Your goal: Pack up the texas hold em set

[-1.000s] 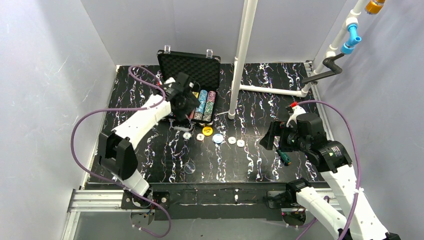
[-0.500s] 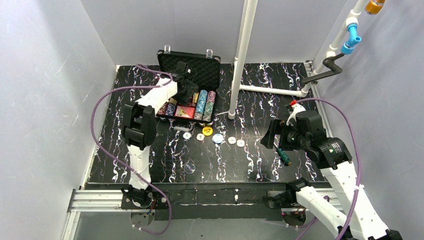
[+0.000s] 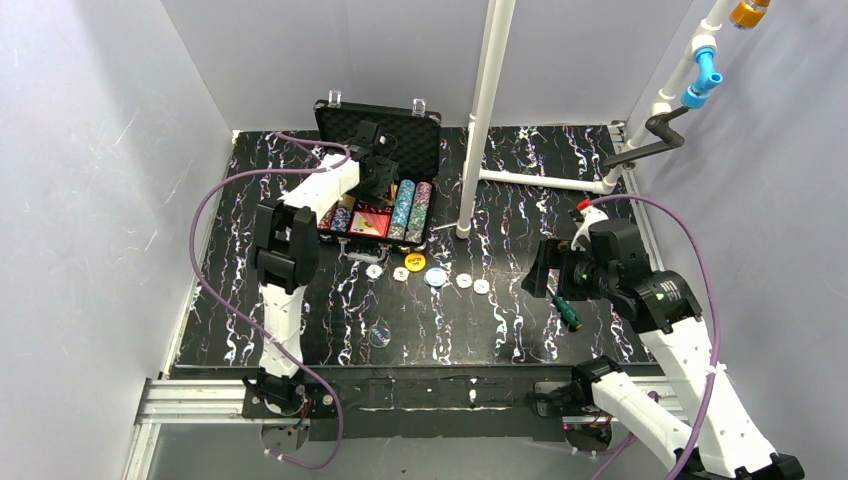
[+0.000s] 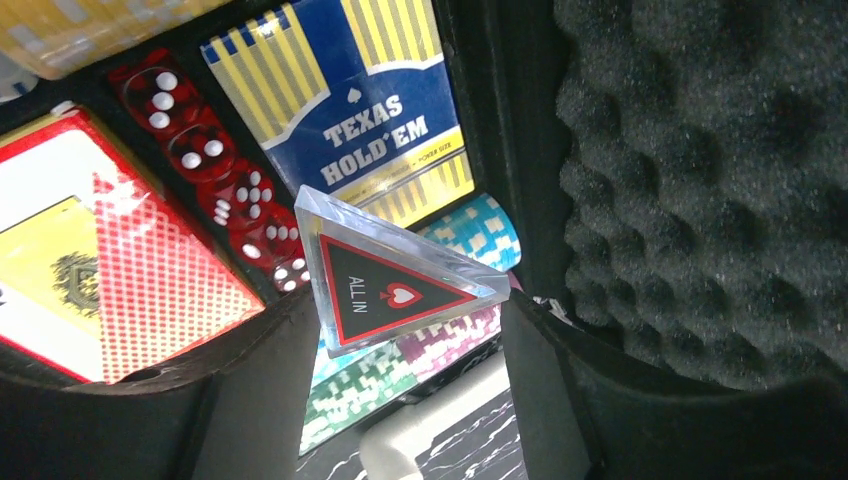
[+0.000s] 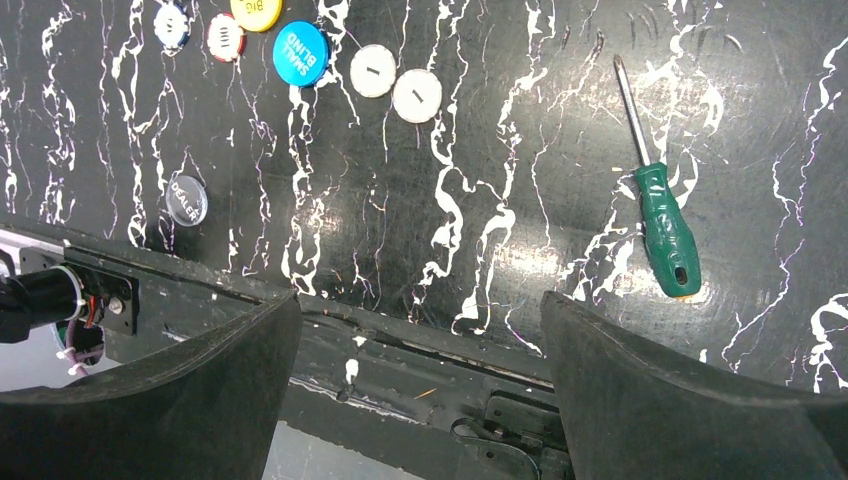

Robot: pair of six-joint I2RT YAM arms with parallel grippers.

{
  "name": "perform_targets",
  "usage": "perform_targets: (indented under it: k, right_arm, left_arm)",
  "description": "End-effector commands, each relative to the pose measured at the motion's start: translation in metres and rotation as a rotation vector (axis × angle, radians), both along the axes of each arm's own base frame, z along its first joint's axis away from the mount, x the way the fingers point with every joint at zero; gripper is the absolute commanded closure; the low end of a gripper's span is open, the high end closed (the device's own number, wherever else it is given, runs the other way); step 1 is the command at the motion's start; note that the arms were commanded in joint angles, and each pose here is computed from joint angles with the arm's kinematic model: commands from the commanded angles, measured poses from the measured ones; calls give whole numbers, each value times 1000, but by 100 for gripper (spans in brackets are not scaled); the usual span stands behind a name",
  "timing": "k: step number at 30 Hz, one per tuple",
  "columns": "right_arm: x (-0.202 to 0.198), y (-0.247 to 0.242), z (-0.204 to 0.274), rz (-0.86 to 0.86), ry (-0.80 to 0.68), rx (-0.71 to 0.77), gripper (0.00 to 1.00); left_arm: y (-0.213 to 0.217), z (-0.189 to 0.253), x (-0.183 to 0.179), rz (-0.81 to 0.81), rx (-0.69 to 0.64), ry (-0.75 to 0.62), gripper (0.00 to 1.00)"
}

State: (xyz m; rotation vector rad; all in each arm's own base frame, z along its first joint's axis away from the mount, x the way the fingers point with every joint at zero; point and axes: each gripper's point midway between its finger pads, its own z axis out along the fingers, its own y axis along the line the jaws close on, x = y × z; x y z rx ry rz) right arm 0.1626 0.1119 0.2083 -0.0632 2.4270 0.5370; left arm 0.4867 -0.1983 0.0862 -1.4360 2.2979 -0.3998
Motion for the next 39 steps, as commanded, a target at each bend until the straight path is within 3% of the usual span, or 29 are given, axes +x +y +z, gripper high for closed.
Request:
perform_targets:
  k: [1,9,15,19,21,25,27,33,39]
  right_arm:
    - [6,3,15,20,-49,10,4]
    - [8,3,11,20,-44,-3,4]
    - [9,1,8,15,-43,-13,3]
    - [11,3,6,17,-40,-10,3]
    - [11,4,4,22,-34,-5,3]
    - [11,6,-1,27,-18,-7,3]
    - [11,6,-2,29,-14,-10,3]
    - [12,5,-2,22,-6,-17,3]
    - [13,4,-2,9,4,-19,3]
  left_arm:
    - [4,-2,12,66,-8,-5,53]
    - [8,-15,17,128,-20,16,48]
    - [6,-9,20,73,-3,-3,45]
    - [2,14,26,-80,57,-72,37]
    - [2,27,28,-229,135,-141,30]
    - [-6,62,37,-492,280,-375,21]
    - [-5,69,39,-602,363,-424,20]
    - [1,64,51,-889,573,-398,23]
    - [10,53,57,-1009,692,-374,23]
